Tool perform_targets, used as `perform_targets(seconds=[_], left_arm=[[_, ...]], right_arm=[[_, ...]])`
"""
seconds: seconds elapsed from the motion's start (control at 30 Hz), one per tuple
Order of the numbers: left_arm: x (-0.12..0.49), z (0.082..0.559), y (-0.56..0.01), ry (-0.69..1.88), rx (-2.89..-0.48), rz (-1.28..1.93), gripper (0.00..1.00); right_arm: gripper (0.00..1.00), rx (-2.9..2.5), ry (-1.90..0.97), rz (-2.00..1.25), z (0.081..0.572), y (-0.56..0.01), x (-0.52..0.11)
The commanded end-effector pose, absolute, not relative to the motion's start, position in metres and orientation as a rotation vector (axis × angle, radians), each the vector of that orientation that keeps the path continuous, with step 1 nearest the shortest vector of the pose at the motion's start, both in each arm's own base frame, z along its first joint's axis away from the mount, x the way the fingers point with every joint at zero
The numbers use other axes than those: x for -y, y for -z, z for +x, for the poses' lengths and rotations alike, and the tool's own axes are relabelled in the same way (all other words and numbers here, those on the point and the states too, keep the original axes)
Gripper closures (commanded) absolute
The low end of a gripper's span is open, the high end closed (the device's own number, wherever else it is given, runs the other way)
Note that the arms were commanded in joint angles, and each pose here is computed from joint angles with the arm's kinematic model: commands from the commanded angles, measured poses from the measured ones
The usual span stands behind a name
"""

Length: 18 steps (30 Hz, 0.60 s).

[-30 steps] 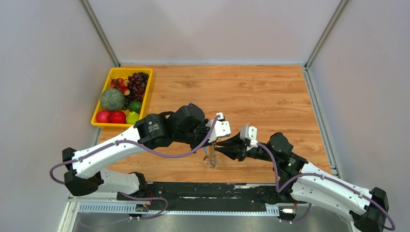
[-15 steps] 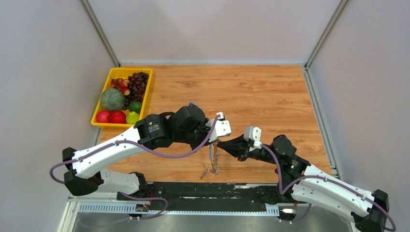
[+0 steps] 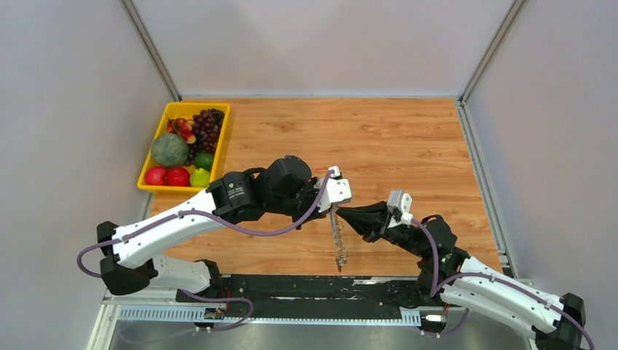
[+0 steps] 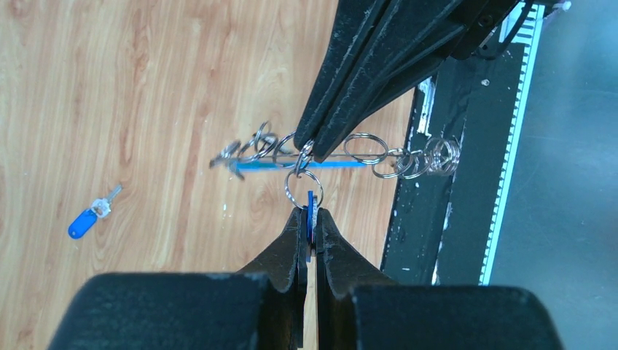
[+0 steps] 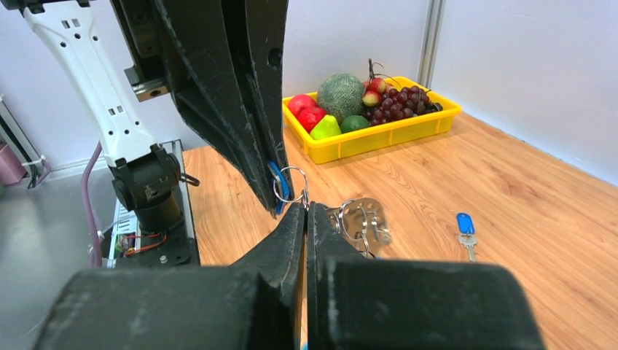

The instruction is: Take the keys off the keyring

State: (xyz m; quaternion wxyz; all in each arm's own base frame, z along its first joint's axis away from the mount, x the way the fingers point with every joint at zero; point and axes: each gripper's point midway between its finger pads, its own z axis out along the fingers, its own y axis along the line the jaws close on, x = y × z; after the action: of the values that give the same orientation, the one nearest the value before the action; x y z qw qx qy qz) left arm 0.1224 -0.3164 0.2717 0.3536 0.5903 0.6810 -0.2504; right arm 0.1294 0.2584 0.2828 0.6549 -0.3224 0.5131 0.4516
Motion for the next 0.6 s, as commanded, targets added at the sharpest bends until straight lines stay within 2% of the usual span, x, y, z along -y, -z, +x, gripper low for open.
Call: perform_targets(seconds=[0.0, 0.4, 0.57], left_arm=[[0.327, 0.119, -0.260, 0.705, -1.787, 1.534, 1.00], [0.332, 0.136, -0.220, 0.699, -1.916, 1.470, 1.00], [0.324, 0.167, -0.206, 0.653, -2.044, 1.297, 1.00]], right_arm=[[1.00, -1.041, -1.102, -0.598, 0.127, -0.317, -0.252], [1.00, -0.944, -1.124, -0.476, 0.124, -0.336, -0.231], [1.00, -1.127, -0.948, -0.251, 0.168, -0.318, -0.205]])
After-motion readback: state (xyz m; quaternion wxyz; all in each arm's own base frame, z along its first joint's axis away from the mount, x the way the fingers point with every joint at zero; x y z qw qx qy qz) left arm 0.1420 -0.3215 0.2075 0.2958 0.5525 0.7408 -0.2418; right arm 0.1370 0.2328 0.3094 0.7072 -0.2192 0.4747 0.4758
